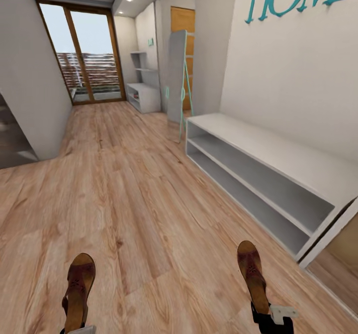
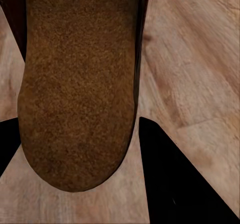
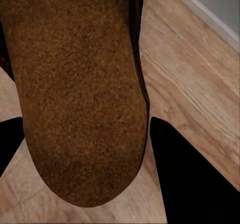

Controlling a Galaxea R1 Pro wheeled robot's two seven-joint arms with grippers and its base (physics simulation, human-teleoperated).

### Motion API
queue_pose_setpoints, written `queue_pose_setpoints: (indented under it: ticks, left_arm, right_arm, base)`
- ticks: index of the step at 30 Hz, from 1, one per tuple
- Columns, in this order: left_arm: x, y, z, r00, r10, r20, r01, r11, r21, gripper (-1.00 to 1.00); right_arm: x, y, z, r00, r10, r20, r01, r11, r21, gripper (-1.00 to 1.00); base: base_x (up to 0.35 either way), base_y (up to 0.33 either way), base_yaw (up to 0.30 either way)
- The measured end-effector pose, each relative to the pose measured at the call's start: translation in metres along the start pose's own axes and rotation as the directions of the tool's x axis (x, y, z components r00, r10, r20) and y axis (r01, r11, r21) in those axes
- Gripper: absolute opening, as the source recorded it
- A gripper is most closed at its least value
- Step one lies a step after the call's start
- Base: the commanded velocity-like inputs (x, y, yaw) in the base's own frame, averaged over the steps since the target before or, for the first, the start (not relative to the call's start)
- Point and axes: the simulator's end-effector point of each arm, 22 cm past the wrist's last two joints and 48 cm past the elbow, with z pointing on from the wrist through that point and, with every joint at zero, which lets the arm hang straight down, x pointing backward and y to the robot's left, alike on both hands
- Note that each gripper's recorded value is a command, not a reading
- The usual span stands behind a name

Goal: Pick up the two gym shoes and the two sandals from the corridor floor and place them onto the hallstand (shoe rack) in the corridor, making sure they are on the rack and not on the floor. Arrange them so the two gym shoes are next to each other and the two sandals are next to each other.

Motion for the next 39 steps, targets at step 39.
queue_pose_setpoints:
  ticks: [39]
  left_arm:
    - [-0.0054,-0.0009,0.0005,1.000,-0.003,0.012,0.003,1.000,0.001,-1.00]
  right_arm:
    - [-0.0065,-0.0003,-0.0001,1.000,0.002,0.013,-0.002,1.000,0.001,-1.00]
  base:
    - [0.320,0.065,0.276]
